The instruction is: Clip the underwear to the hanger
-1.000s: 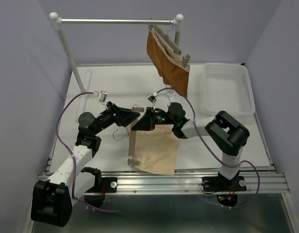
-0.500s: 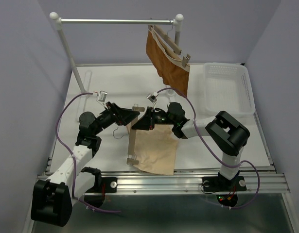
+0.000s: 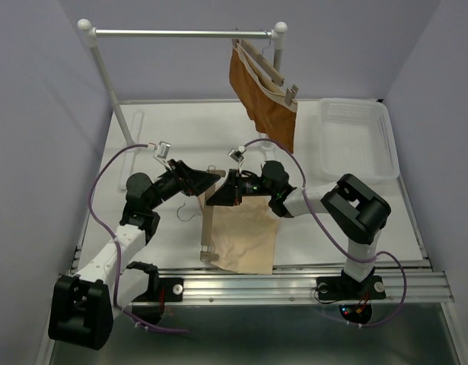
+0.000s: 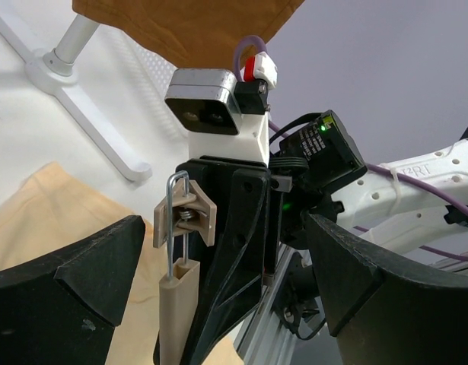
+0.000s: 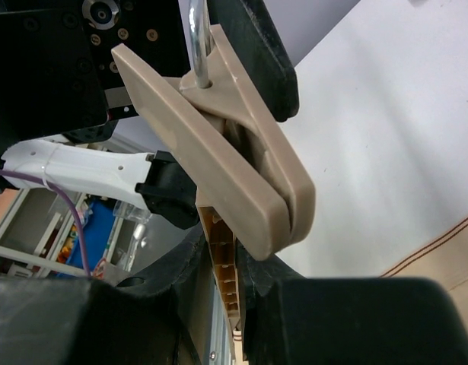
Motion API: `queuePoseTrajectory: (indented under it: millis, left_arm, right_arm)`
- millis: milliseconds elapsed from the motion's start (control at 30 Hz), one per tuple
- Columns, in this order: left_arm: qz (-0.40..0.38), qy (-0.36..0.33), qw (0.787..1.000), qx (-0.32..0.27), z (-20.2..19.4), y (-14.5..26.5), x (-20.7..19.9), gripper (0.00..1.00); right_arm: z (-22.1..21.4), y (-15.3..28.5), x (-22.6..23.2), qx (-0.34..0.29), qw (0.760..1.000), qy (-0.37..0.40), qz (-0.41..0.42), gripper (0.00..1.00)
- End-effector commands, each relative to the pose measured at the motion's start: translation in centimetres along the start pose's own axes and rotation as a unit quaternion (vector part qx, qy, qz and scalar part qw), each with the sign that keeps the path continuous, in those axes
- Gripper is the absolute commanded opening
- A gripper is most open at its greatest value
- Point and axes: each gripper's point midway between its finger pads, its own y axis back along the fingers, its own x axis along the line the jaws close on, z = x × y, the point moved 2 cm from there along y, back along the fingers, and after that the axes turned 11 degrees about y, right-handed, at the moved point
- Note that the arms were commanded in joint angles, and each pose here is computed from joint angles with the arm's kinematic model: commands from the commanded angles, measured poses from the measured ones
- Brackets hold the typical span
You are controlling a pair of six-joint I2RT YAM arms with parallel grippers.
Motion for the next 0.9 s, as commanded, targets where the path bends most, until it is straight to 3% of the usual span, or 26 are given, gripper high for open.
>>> queuePoseTrajectory:
  millis: [0,667,800,867]
  left_arm:
    - [-0.041,-0.051,0.998,-0.013,1.6,-0.5,-2.7,0.99]
    - [-0.044,-0.05,0.998,0.002,0.9,-0.2,-2.7,0.98]
    - [-0.045,-0.051,0.998,0.002,0.8,-0.2,-2.8,0.83]
    - [-0.045,-0.051,0.998,0.0,0.8,-0.2,-2.8,0.81]
  right_arm:
    - [0.1,-0.3,1.0,0.003,0.999,0.022,0.024,0.01]
    - [0.4,-0.8,-0.5,0.002,0.999,0.032,-0.011,0.01]
    - [0.4,-0.7,-0.5,-0.003,1.0,0.024,-0.012,0.01]
    - [0.6,-0.7,-0.3,-0.005,1.0,0.026,-0.011,0.01]
